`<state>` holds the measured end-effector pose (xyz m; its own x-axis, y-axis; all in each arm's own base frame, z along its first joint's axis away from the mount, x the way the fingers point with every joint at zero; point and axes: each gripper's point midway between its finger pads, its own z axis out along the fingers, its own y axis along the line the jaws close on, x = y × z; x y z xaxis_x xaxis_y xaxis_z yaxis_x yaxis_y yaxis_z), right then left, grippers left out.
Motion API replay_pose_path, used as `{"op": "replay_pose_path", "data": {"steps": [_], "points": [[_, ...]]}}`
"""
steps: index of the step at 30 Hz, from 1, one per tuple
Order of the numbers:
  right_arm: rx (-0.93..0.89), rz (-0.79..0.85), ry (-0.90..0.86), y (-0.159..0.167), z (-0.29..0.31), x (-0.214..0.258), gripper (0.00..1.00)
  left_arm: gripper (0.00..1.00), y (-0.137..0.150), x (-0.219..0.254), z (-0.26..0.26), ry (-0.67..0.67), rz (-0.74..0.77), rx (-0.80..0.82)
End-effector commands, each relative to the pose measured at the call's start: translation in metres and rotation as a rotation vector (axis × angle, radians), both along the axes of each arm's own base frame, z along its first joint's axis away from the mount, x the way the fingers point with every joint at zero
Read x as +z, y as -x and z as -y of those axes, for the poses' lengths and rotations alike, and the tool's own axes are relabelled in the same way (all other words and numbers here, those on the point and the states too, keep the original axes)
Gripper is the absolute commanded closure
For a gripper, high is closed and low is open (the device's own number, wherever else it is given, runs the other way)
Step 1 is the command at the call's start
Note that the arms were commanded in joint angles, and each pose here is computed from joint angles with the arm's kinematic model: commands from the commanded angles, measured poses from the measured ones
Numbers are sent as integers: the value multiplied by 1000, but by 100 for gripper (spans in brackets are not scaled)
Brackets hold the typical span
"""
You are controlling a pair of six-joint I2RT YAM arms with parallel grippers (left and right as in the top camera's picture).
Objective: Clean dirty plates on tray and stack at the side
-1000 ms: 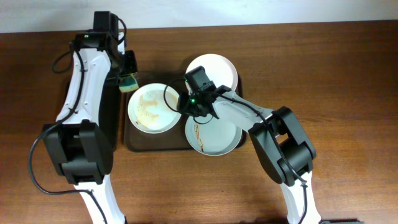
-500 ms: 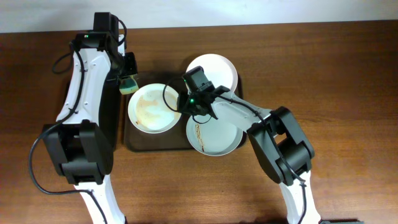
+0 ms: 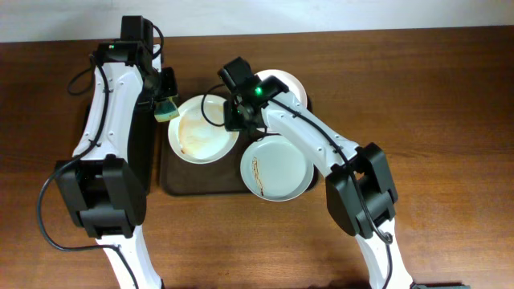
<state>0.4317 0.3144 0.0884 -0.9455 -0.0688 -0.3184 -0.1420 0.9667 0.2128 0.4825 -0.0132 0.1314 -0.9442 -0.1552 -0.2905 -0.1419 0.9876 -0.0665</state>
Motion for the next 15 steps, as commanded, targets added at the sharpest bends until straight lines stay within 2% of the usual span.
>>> {"op": "replay_pose_path", "data": {"steps": [1, 9, 15], "points": [[48, 112, 151, -7, 14, 29, 96, 99, -3, 9, 1, 5, 25, 3], [33, 119, 324, -2, 45, 31, 96, 99, -3, 9, 0, 5, 25, 5], [12, 222, 451, -3, 54, 52, 96, 99, -3, 9, -2, 5, 25, 9]]}}
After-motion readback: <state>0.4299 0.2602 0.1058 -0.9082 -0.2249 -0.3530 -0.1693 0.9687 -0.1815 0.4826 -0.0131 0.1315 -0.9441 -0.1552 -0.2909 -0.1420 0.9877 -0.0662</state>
